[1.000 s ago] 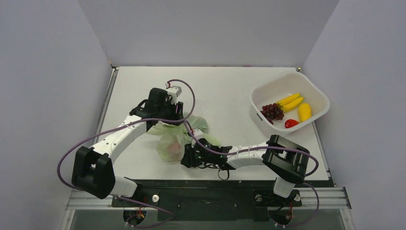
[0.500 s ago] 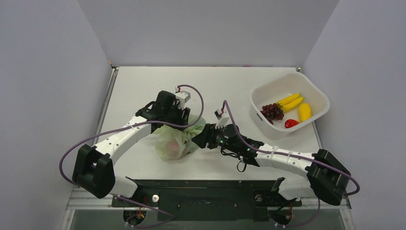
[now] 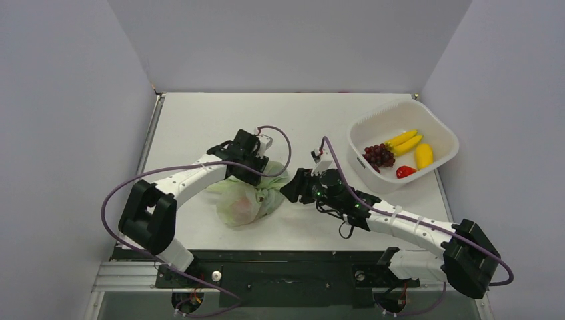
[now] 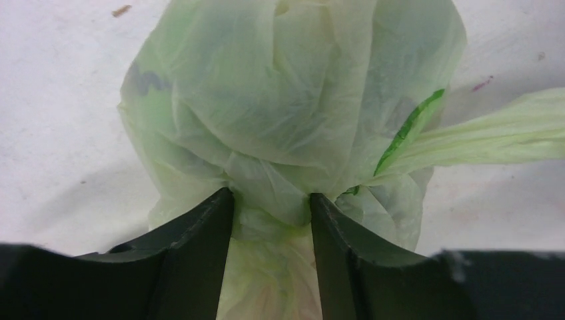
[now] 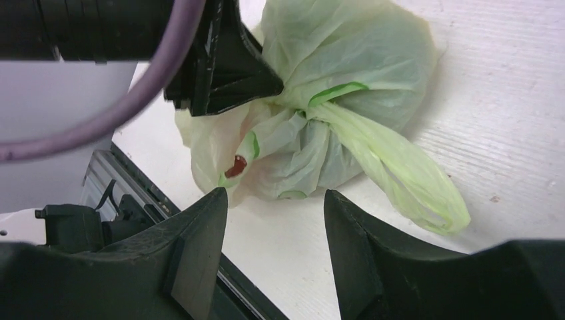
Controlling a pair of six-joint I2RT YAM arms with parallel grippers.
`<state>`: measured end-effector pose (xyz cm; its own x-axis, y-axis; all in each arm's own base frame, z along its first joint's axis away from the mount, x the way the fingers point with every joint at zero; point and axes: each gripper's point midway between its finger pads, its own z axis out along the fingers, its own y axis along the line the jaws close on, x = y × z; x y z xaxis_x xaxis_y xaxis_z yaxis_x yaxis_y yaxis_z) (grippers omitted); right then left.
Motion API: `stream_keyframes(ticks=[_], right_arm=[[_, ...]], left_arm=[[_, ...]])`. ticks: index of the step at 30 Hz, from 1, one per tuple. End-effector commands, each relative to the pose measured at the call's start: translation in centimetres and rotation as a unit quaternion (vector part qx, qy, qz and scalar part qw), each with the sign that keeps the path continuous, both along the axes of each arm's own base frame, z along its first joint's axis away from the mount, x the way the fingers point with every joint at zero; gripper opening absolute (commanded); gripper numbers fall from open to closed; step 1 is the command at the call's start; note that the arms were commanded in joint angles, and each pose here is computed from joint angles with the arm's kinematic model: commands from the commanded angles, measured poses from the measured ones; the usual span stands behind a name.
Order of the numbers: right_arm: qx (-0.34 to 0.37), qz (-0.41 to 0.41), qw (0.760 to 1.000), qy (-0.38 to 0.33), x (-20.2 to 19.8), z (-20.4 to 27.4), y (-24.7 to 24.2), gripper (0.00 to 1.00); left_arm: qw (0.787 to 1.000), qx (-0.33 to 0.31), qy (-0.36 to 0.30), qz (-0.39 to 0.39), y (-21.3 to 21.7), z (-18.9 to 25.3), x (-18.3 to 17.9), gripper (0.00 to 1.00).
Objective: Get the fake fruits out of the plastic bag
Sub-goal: Untie the plastic bag at the center of the board.
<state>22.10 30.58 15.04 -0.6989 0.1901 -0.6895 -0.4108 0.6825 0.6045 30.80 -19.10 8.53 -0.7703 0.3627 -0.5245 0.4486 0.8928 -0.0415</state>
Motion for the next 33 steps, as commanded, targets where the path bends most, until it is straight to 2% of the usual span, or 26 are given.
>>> stream_keyframes(ticks=[1,2,6,10,14,19,26,30,33], right_arm=[[0.001,-0.031,0.999,-0.024,0.9,1.5,-1.4,0.51],[-0.004,-0.041,0.999,-0.024,1.0,1.5,-2.0,0.5],[-0.02,-0.06,0.998,-0.01,1.4,0.7,-3.3,0.47],[-0.035,-0.052,0.998,-0.007,1.2,0.5,-3.5,0.46],[-0.033,-0.052,0.998,0.001,1.4,0.4,-3.1,0.47],[0.009,-0.013,1.0,0.021,1.1,0.5,-0.3,0.51],[0.04,0.012,0.999,0.008,0.9,1.9,1.9,0.64],[0.065,0.013,0.998,0.001,1.3,3.1,2.6,0.65],[0.11,-0.026,0.993,0.037,2.6,2.9,1.6,0.65]], left_arm=[[0.998,-0.028,0.0,-0.063,-3.1,1.6,-1.4,0.34],[0.996,-0.035,-0.007,-0.08,-3.8,2.0,-1.8,0.23],[0.987,-0.072,-0.033,-0.14,-6.3,3.9,-3.6,0.07],[0.976,-0.115,-0.064,-0.176,-7.6,6.2,-4.9,0.05],[0.971,-0.129,-0.098,-0.175,-7.3,7.9,-5.1,0.04],[0.968,-0.138,-0.108,-0.178,-7.3,8.5,-5.3,0.04],[0.965,-0.148,-0.107,-0.187,-7.7,8.8,-5.5,0.04],[0.965,-0.149,-0.104,-0.188,-7.7,8.7,-5.6,0.04],[0.965,-0.15,-0.105,-0.189,-7.8,8.8,-5.6,0.04]])
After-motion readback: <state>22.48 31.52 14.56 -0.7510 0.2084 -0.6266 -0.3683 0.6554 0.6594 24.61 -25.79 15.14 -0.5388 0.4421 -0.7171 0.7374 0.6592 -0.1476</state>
